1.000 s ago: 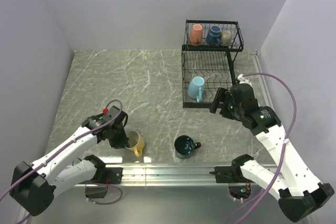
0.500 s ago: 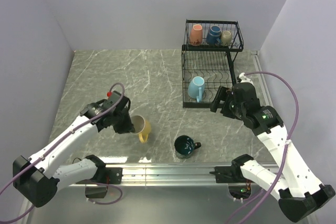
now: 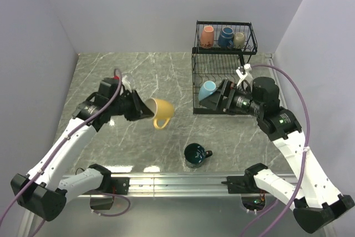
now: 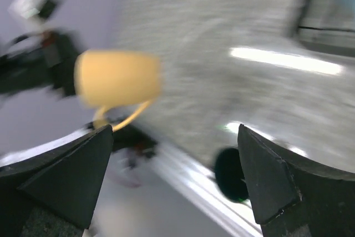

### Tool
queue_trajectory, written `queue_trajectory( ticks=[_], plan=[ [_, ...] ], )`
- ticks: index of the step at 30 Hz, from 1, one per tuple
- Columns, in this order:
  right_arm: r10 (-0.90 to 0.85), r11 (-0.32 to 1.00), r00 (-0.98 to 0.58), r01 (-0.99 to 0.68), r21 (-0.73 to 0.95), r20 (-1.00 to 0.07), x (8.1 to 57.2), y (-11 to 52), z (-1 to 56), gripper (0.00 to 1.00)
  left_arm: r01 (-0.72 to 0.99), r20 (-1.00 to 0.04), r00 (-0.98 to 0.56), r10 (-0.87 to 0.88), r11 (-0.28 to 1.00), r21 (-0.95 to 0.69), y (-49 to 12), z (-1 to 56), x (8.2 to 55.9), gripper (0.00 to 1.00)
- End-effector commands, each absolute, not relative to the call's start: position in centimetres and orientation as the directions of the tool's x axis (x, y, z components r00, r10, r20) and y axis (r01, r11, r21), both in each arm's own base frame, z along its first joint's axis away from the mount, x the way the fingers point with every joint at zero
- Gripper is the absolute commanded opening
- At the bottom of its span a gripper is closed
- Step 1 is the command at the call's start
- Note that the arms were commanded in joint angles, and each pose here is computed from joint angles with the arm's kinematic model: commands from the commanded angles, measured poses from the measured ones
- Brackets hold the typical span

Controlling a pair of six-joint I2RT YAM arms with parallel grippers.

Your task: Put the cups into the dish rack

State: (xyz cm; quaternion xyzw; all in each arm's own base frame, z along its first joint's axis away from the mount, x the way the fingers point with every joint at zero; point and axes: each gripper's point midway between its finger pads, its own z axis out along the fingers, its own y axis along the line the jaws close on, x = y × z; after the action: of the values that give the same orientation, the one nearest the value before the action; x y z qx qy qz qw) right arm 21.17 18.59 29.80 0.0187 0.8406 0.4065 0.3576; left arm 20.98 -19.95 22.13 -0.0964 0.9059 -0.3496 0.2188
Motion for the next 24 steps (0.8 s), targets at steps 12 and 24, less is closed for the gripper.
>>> queue_trajectory(
  ticks=[12, 24],
  plan=[
    [0.326, -0.031, -0.855, -0.437, 0.899, -0.404, 18.6, 25.7, 40.8, 1.00, 0.463, -0.441, -0.839, -0.319, 0.008, -0.886, -24.3, 40.8, 20.1, 0.00],
    [0.291, -0.151, -0.867, -0.459, 0.876, -0.404, 18.5, 29.1, 44.2, 1.00, 0.447, -0.422, -0.850, -0.315, -0.008, -0.895, -24.7, 40.2, 21.0, 0.00]
  ],
)
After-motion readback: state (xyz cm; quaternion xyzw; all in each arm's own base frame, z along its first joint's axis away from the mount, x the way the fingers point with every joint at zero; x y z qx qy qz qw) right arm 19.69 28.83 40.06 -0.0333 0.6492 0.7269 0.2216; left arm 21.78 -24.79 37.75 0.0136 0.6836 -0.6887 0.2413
